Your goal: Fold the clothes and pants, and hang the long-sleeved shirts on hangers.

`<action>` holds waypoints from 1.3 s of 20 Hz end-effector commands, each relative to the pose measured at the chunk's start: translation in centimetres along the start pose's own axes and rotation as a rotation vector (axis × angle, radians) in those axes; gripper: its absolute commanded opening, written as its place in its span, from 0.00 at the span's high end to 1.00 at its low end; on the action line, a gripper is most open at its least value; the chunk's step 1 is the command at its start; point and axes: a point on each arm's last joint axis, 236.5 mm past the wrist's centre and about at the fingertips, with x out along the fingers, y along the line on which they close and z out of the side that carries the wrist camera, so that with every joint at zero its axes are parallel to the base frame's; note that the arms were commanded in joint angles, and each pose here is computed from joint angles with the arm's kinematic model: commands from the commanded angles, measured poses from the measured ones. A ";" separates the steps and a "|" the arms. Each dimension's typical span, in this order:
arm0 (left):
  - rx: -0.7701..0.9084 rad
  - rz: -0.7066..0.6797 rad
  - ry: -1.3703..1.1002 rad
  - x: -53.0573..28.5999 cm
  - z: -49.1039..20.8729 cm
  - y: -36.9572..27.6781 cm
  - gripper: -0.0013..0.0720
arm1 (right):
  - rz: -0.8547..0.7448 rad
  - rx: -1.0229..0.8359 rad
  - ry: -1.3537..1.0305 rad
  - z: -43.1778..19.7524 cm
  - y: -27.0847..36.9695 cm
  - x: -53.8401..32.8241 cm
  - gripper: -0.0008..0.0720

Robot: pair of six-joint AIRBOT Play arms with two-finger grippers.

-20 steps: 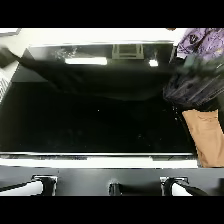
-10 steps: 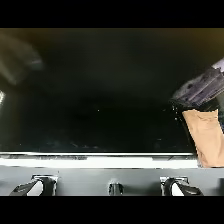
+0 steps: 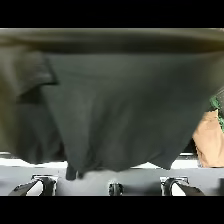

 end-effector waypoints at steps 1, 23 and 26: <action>-0.019 -0.066 0.309 11.3 -7.6 0.9 0.96 | -0.038 0.089 0.310 -4.0 -4.6 11.5 0.95; 0.006 -0.102 0.627 36.6 -23.9 1.3 0.96 | -0.063 0.162 0.630 -16.5 -11.3 37.8 0.95; 0.003 -0.113 0.796 35.1 -27.8 1.4 0.96 | -0.084 0.168 0.805 -20.4 -12.0 36.4 0.95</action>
